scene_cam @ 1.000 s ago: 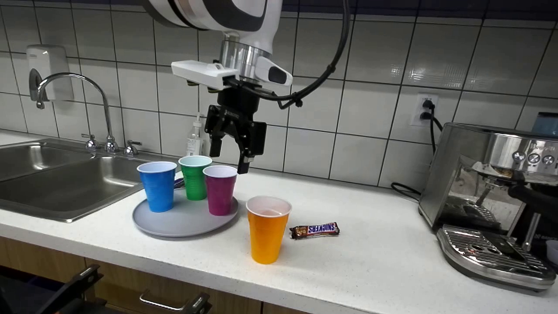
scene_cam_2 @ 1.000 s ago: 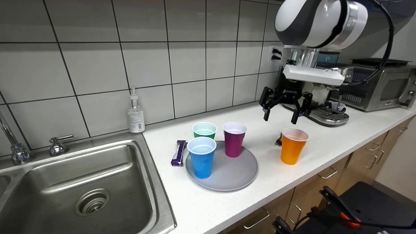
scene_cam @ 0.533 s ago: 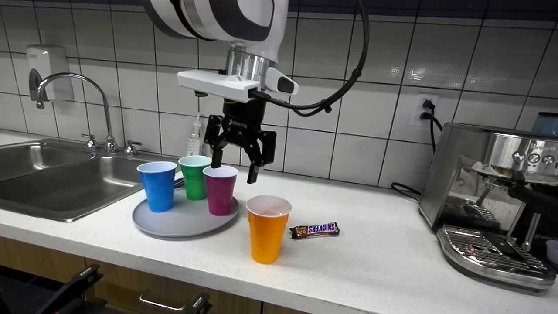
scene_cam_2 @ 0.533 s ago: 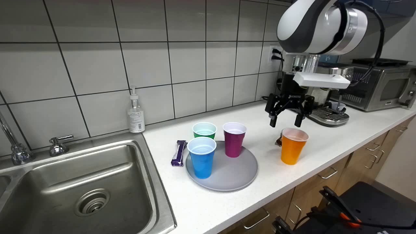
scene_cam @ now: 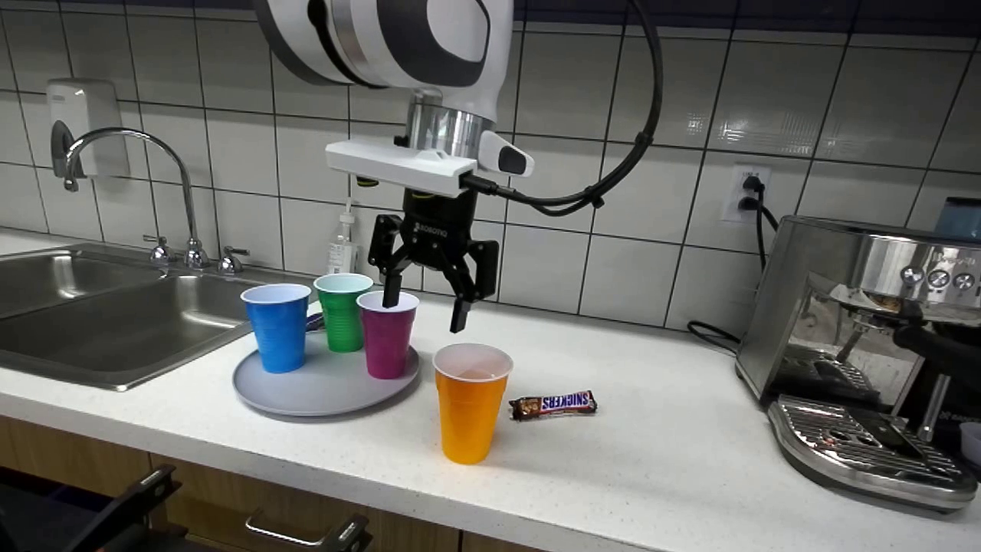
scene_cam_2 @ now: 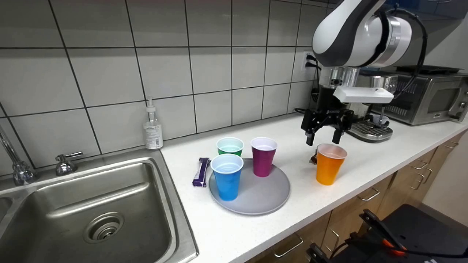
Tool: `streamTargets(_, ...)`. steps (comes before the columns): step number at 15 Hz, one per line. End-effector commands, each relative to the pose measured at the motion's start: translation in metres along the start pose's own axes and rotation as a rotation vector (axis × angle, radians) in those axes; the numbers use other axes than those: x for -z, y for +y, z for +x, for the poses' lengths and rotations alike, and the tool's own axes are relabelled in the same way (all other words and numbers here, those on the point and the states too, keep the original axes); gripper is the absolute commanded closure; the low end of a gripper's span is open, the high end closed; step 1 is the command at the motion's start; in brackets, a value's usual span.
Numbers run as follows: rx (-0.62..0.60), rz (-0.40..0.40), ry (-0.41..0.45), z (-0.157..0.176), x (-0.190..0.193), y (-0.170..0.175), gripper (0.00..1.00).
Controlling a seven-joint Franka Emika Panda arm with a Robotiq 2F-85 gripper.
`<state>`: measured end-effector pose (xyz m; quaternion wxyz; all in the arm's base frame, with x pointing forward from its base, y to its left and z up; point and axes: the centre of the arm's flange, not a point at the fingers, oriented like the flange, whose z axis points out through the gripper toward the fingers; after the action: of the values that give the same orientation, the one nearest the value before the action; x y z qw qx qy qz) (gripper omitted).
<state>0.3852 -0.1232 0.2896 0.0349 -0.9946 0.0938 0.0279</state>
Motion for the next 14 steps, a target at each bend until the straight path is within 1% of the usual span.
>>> streamTargets(1,0.016,-0.010,0.020,0.011,-0.006,0.008,0.00)
streamTargets(14,-0.003,-0.032,0.030,0.022,-0.033,0.011,0.00)
